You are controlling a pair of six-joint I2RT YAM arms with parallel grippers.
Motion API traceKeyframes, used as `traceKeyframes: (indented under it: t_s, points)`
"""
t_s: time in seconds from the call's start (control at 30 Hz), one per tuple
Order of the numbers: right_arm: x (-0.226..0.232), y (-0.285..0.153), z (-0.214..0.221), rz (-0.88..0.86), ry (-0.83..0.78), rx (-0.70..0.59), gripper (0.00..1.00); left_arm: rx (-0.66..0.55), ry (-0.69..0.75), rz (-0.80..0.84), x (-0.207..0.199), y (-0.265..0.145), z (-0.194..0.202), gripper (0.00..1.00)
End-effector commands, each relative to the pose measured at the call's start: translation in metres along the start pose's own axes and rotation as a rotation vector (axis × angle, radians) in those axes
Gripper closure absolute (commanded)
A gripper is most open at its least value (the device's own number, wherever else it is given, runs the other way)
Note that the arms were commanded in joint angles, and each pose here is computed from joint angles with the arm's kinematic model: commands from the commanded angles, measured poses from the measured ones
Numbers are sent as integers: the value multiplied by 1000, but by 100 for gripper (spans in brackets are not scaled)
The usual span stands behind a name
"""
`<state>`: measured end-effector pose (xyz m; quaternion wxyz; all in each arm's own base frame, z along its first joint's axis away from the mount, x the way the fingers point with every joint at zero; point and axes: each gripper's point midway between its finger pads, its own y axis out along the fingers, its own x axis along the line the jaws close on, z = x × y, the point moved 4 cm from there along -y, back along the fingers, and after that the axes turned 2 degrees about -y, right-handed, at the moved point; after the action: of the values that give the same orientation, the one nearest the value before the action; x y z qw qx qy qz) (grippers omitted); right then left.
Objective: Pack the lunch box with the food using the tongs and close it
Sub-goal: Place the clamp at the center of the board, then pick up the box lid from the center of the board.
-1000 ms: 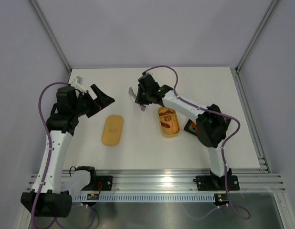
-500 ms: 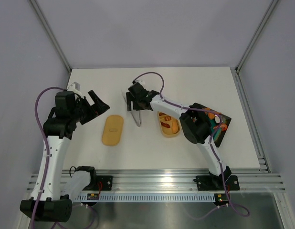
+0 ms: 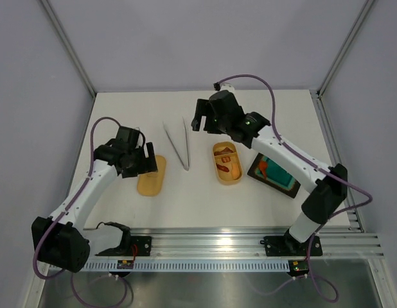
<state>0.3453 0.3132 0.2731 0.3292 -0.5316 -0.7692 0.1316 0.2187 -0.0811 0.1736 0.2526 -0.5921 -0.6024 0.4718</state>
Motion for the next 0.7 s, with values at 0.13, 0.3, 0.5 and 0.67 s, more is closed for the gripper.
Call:
traceKeyframes:
  t_s: [0.13, 0.3, 0.5, 0.67]
  points:
    - [-56, -76, 32, 123, 97, 7, 10, 1, 94, -103, -6, 32, -10, 34]
    - [-83, -121, 41, 176, 157, -54, 10, 28, 121, -125, -23, 60, -6, 42]
    - [-107, -151, 54, 217, 209, -94, 9, 51, 106, -131, -36, 101, 3, 45]
    - [-120, -155, 72, 242, 232, -79, 9, 87, 138, -201, -41, 125, 8, 49]
